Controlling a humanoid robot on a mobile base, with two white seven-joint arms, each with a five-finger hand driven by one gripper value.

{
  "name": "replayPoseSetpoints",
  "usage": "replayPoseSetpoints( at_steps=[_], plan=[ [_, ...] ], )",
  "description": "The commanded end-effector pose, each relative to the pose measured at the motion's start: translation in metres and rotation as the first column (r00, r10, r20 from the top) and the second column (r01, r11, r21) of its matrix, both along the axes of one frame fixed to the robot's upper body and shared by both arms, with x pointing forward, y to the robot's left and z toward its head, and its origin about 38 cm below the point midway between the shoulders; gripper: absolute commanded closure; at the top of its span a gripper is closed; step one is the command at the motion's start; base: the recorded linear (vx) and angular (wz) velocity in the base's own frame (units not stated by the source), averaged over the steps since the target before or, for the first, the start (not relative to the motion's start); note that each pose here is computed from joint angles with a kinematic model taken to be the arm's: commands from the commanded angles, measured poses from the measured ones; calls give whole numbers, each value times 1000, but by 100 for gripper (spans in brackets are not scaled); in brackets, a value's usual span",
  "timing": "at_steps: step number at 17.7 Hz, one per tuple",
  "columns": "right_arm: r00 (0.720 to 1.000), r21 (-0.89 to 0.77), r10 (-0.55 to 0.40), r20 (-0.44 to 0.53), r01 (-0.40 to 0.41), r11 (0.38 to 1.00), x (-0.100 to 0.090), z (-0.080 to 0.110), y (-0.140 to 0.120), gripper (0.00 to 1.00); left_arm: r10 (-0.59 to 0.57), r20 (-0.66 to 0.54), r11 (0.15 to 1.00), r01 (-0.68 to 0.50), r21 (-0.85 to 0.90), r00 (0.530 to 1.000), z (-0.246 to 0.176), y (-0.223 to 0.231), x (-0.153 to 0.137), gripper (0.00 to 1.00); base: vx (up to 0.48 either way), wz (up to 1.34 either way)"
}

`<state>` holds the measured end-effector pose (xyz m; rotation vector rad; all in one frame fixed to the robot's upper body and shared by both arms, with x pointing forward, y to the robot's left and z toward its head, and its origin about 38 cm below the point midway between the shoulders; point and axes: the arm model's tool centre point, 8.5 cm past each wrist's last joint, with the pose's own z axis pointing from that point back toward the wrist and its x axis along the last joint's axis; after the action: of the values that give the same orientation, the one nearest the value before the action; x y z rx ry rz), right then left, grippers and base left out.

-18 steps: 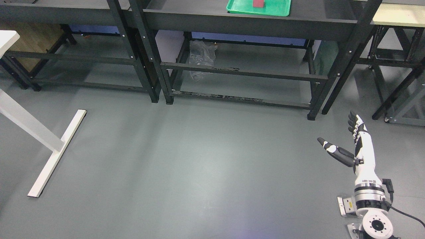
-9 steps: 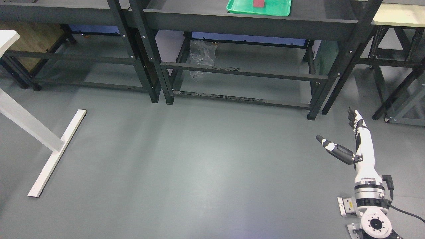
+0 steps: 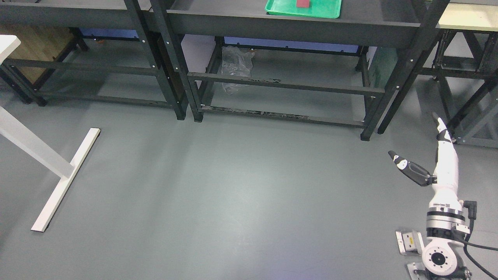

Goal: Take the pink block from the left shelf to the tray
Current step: 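Raise the right hand forward while driving toward the black shelf, then reach the right hand over the green tray toward the pink cube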

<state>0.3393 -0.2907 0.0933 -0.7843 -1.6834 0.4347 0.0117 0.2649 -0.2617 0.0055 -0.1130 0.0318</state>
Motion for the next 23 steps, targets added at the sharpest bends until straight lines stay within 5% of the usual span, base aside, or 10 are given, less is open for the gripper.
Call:
replayPoseSetpoints(
  at_steps=[1,6,23],
  plan=[
    [999,-569,27,-18,-32,821,3,4,20,3,-5,39,1000,5,18,999,1,11,21,0,46,9],
    [984,-569,178,2,-145,810,0,5,43,2,-5,39,1000,5,18,999,1,11,21,0,54,10],
    [983,-533,182,-1,-155,832,0,4,43,1,-5,39,1000,5,18,999,1,11,21,0,11,19]
  ],
)
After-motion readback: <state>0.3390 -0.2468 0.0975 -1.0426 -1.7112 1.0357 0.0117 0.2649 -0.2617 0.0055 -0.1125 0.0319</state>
